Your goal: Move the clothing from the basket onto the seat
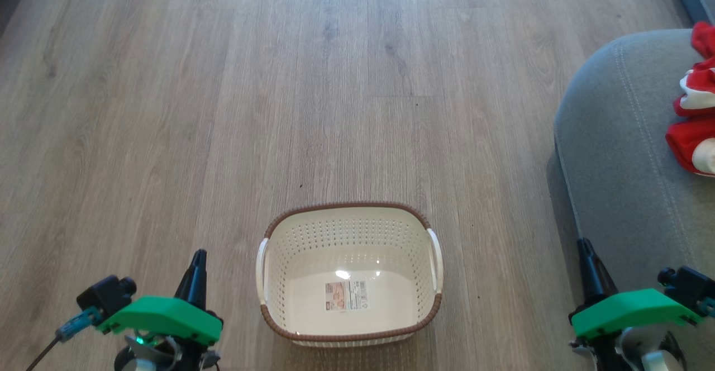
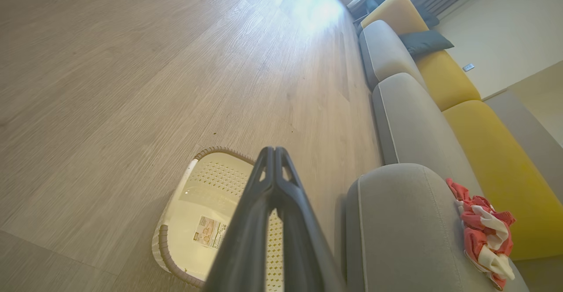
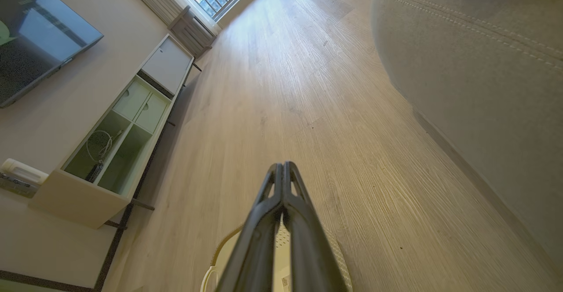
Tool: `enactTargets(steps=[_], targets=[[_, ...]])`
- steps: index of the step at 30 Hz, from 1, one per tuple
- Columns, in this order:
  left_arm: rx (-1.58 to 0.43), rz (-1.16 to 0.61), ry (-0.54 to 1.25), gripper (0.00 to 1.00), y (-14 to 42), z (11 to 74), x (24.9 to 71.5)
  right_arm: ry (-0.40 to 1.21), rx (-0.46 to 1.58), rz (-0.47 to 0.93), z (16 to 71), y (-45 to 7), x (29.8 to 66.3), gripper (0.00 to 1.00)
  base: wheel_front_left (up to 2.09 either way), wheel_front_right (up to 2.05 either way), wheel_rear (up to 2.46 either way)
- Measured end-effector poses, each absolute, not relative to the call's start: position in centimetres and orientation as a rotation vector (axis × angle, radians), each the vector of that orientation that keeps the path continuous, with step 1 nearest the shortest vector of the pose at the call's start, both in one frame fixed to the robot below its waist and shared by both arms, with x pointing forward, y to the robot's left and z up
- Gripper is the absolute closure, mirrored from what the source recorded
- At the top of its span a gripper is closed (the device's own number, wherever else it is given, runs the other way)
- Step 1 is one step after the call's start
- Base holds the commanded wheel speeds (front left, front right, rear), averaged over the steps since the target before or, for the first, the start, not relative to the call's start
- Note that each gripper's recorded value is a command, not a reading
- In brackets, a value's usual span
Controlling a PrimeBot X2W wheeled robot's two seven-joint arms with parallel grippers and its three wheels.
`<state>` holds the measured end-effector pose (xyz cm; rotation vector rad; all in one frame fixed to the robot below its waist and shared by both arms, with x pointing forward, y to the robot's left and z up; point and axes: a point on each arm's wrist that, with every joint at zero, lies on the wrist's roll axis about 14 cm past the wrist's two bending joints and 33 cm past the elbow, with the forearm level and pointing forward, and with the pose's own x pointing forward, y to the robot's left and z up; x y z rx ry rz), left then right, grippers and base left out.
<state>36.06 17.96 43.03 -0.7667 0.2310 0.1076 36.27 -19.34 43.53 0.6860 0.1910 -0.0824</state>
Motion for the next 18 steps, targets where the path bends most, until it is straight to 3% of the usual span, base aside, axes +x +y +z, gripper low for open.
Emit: enactTargets(steps=[18], targets=[[-0.975,0.12,0.212,1.0,18.24,43.88,36.48,0.168,0.91,-0.124,44.18,-20.09,36.43,1.0,0.0,0.0,0.0]])
